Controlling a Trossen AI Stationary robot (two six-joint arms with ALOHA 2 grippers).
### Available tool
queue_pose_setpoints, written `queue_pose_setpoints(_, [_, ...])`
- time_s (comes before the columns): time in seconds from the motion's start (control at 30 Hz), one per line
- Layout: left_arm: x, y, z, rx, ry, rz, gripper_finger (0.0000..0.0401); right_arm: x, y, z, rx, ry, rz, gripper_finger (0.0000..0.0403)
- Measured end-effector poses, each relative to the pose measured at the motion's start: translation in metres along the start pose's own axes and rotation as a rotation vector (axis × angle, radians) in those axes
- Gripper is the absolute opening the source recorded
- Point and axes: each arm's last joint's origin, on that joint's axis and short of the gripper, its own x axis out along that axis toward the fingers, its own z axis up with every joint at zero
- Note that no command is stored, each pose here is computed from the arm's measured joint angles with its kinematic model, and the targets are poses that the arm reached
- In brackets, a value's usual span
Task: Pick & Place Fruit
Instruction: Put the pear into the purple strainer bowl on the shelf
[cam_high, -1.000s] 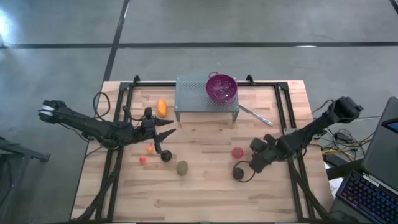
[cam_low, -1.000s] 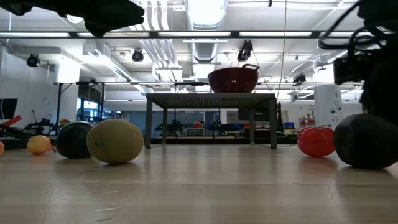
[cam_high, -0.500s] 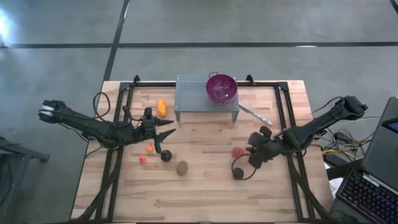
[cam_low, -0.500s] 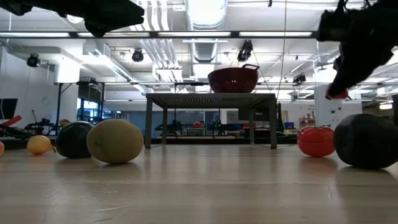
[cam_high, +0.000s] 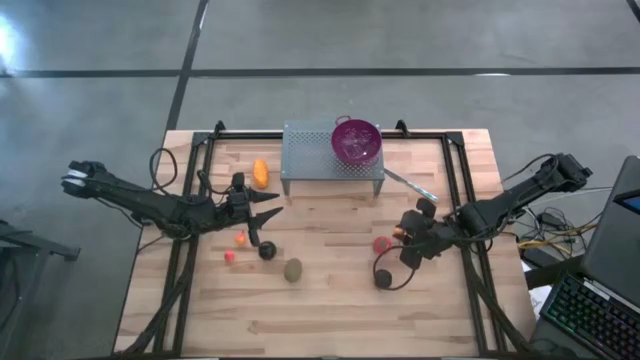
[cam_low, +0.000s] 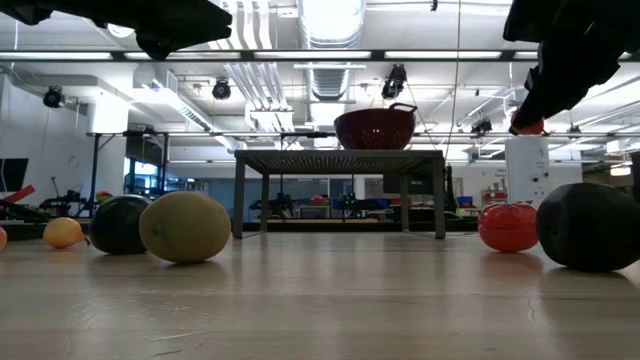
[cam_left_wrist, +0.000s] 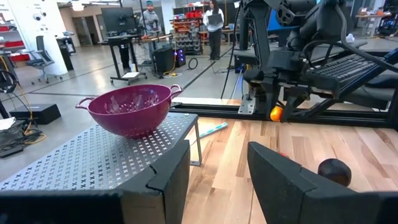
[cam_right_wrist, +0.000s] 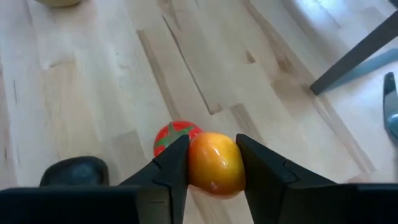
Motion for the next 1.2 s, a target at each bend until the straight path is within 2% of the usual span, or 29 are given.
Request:
queue_pose_setpoints(0.3, [0.0, 0.0, 0.0001, 0.0, 0.0, 0.0, 0.0168, -0.0003, -0.0011, 0.0006, 0.004, -0.008, -0.008, 0.0103])
queue_pose_setpoints(0.57, [0.0, 0.0001, 0.0001, 0.0, 0.0, 0.001, 0.0168, 0.0012, -0.0041, 0.0036, 0.011, -0.023, -0.035, 0.0119])
queue_pose_setpoints(0.8, [0.0, 0.0, 0.0, 0.0, 0.0, 0.0, 0.0168, 0.0009, -0.004, 0.004, -0.032, -0.023, -0.035, 0.0103])
queue_pose_setpoints(1.03, [0.0, 0.0, 0.0001, 0.0, 0.0, 0.0, 0.0168, 0.0009, -0.0041, 0.004, -0.036, -0.022, -0.035, 0.0121])
queue_pose_setpoints(1.2, [0.0, 0.0, 0.0001, 0.0, 0.0, 0.0, 0.0168, 0.0011, -0.0045, 0.0043, -0.034, -0.022, -0.037, 0.0109])
